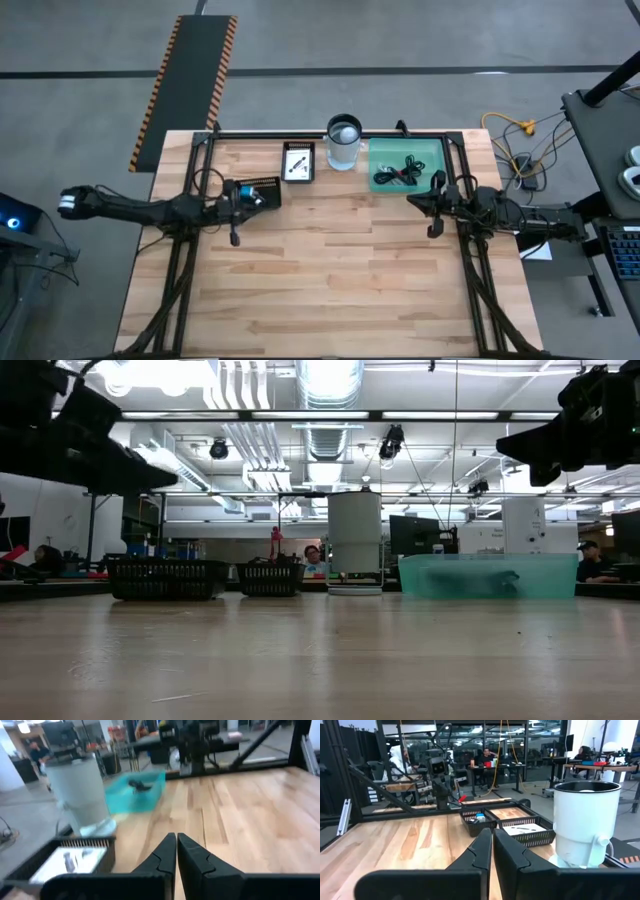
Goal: Pick and place items into bin
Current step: Return to Home Position
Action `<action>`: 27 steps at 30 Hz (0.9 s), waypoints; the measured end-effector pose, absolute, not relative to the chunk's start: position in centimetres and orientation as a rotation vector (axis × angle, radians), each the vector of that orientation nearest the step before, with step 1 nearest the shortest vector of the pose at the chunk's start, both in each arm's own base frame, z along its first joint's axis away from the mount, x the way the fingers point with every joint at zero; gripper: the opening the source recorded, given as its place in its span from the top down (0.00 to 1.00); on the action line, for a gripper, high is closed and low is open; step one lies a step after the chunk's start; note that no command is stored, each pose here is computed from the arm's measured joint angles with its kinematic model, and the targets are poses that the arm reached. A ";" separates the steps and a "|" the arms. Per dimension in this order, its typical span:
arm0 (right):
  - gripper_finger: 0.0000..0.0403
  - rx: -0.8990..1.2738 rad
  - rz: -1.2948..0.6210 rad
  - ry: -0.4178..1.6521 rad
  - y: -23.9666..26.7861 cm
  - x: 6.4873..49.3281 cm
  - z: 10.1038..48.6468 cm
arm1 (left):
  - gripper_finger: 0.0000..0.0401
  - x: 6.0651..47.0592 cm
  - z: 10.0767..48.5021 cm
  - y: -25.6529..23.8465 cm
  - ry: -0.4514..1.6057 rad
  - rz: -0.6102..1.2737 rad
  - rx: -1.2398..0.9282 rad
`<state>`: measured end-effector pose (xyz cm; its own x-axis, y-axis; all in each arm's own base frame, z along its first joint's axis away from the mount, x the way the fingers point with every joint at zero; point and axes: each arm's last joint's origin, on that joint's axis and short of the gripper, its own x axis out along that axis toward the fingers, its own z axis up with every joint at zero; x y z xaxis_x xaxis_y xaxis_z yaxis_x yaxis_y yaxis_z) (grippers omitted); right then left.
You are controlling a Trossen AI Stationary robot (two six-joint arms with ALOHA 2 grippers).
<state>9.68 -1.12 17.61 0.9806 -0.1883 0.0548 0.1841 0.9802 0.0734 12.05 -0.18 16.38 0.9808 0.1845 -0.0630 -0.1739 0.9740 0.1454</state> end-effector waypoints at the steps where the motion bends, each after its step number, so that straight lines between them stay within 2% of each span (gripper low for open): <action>1: 0.98 0.071 -0.188 -0.062 -1.1 9.7 17.6 | 1.00 11.8 16.3 -0.2 0.081 0.181 0.133; 9: 0.98 0.098 -0.197 -0.052 -1.1 9.7 17.5 | 1.00 9.6 17.3 -0.1 -0.029 0.162 0.053; 12: 0.98 0.097 -0.235 -0.027 -1.3 9.7 17.2 | 1.00 9.9 16.9 -0.3 0.002 0.085 0.057; 17: 0.98 0.102 -0.244 -0.010 -1.3 9.7 17.0 | 1.00 10.4 16.2 -0.3 0.070 0.084 0.037; 27: 0.98 0.075 -0.245 -0.010 -1.3 9.7 17.0 | 1.00 10.2 16.7 -0.3 0.009 0.085 0.030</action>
<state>9.68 -1.29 17.00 0.9702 -0.2424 0.0006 0.2416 0.9674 0.0754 10.17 -0.33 16.68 0.9963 0.0855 -0.0073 -0.0852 0.9959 0.0307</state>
